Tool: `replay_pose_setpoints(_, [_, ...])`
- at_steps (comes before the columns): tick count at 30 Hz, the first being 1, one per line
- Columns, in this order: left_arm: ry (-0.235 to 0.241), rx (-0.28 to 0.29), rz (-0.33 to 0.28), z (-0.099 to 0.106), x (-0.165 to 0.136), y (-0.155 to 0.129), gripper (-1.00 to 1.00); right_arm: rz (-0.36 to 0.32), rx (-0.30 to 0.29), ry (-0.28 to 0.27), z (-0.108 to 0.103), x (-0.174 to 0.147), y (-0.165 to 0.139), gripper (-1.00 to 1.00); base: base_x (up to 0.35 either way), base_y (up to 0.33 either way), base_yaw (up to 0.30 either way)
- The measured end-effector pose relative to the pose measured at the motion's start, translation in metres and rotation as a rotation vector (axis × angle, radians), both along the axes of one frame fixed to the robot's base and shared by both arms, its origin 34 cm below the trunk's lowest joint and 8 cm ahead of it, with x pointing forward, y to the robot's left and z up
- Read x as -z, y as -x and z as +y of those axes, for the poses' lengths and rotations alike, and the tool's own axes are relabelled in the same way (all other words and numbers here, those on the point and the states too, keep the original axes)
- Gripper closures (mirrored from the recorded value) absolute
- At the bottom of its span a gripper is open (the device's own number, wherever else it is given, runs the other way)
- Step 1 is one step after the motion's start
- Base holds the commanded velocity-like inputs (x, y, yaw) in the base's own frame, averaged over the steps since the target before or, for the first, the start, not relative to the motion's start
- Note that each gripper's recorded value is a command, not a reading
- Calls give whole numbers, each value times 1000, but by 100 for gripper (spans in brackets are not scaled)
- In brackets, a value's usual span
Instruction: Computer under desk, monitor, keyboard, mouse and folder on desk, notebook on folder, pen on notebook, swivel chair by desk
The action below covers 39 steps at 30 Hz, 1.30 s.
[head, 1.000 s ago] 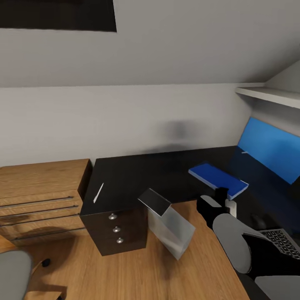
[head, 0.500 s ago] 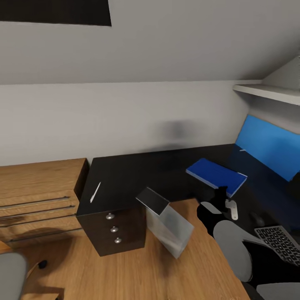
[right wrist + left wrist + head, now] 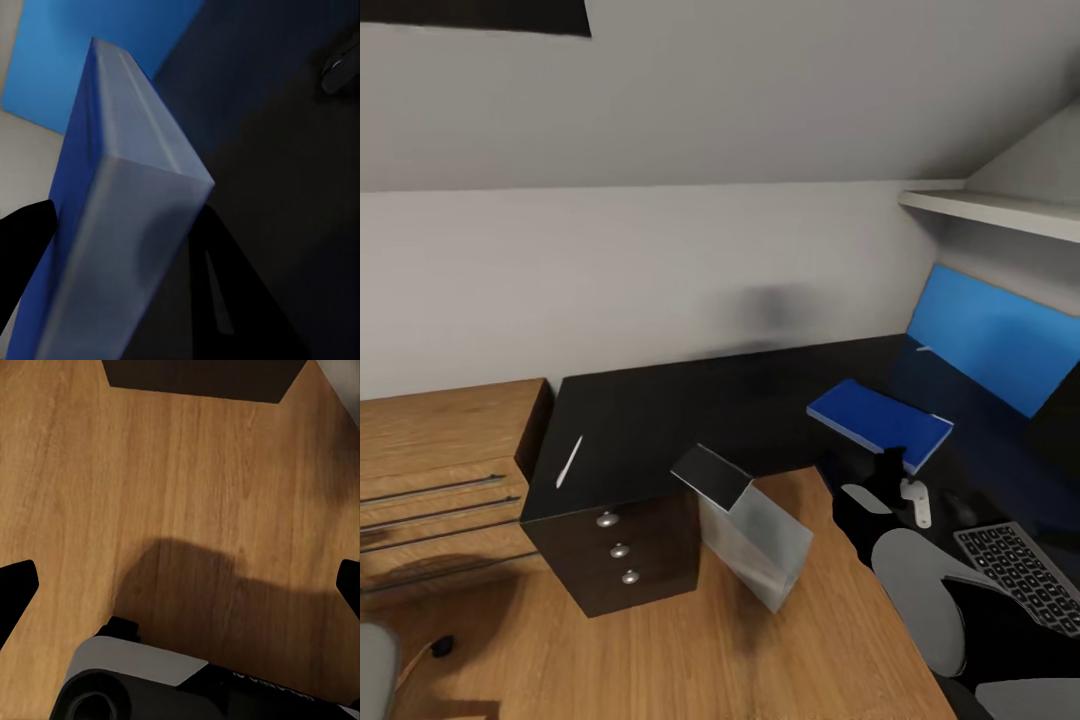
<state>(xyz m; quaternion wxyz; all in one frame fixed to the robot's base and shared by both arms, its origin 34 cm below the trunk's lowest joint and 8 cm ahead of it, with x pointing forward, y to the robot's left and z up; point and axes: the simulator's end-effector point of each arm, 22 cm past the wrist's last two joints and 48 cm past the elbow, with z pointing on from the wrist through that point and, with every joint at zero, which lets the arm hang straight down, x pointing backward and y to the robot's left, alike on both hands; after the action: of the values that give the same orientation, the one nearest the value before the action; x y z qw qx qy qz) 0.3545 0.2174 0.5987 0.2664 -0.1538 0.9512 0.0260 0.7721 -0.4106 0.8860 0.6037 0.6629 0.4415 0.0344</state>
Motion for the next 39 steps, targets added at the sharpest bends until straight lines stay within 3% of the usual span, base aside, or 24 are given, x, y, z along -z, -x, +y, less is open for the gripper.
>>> replay_pose_setpoints(9, [-1, 0, 0, 0, 10, -2, -100, 22, -9, -2, 1, 18, 1, 100, 0, 0, -2])
replay_pose_setpoints(16, [-1, 0, 0, 0, 19, -3, -100, 27, -78, -60, 12, 37, -11, 100, 0, 0, 0])
replay_pose_setpoints(32, [0, 2, -1, 0, 26, -5, -100, 33, -80, -66, 9, 46, -11, 100, 0, 0, 0])
replay_pose_setpoints(36, [0, 4, -3, -1, 26, -5, -100, 64, -91, -119, 8, 59, -10, 100, 0, 0, 0])
replay_pose_setpoints(39, [-1, 9, -5, 0, 26, -6, -100, 74, -85, -130, 0, 62, -9, 100, 0, 0, 0])
